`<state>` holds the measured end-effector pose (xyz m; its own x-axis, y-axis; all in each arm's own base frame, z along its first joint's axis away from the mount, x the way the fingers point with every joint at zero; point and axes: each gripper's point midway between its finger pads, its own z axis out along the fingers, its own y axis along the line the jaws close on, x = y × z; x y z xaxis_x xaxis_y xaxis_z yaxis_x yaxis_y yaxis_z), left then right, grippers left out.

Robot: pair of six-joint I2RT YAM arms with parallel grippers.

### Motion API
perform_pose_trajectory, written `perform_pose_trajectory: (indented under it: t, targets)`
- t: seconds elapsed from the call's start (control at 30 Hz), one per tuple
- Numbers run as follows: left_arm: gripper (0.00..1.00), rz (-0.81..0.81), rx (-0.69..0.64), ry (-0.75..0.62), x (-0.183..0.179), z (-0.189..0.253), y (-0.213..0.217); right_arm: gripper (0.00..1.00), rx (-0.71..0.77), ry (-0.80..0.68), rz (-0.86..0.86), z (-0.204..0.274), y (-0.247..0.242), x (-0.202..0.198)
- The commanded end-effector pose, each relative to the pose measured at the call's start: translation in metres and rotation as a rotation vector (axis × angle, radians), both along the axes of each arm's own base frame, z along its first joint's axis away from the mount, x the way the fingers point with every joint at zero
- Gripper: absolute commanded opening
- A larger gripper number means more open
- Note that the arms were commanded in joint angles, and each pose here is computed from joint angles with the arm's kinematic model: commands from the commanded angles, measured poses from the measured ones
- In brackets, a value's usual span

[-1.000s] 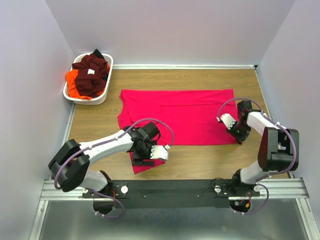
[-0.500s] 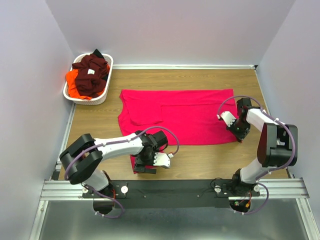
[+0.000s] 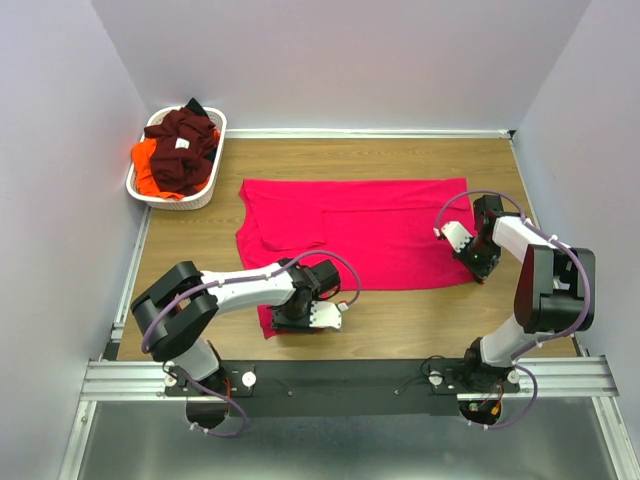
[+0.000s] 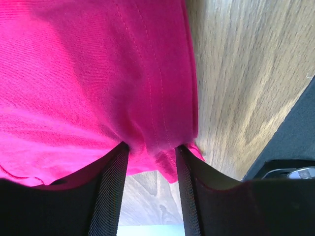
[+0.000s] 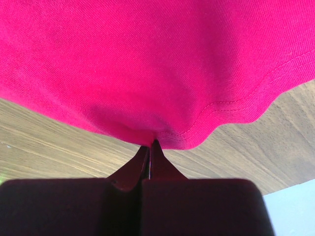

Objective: Fold and stack the t-shirts
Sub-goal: Fold the tshirt

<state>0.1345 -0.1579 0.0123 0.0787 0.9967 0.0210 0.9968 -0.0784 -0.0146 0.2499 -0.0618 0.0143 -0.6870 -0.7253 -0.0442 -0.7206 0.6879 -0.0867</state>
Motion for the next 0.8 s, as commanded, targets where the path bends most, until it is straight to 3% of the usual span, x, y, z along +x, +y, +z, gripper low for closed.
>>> perform_pose_trajectory:
  t: [0.0,0.07,0.1,0.13,0.23,0.47,0.77]
  targets:
    - [0.54,-0.008,-0.017,0.068,-0.013,-0.009,0.0,0.01,-0.002,-0.019,-0.003,0.004,0.0,0.008]
    - [0.54,-0.027,-0.082,0.091,-0.017,0.005,-0.013,0.01,-0.004,-0.021,0.0,0.005,0.0,0.009]
    - [0.47,-0.026,-0.106,0.097,-0.018,0.01,-0.018,0.01,-0.004,-0.021,0.0,0.005,0.0,0.009]
    - [0.29,-0.029,-0.129,0.102,-0.019,0.014,-0.024,0.01,-0.004,-0.022,-0.002,0.005,0.0,0.009]
    - [0.02,-0.018,-0.142,0.091,-0.017,0.022,-0.028,0.01,0.004,-0.031,-0.005,0.007,0.001,0.012]
    - [0.0,-0.026,-0.132,0.078,-0.02,0.04,-0.016,0.01,0.001,-0.07,-0.002,0.025,0.001,0.016]
    - [0.0,0.023,-0.194,-0.117,0.038,0.1,-0.016,0.01,-0.002,-0.116,-0.005,0.047,-0.001,0.031]
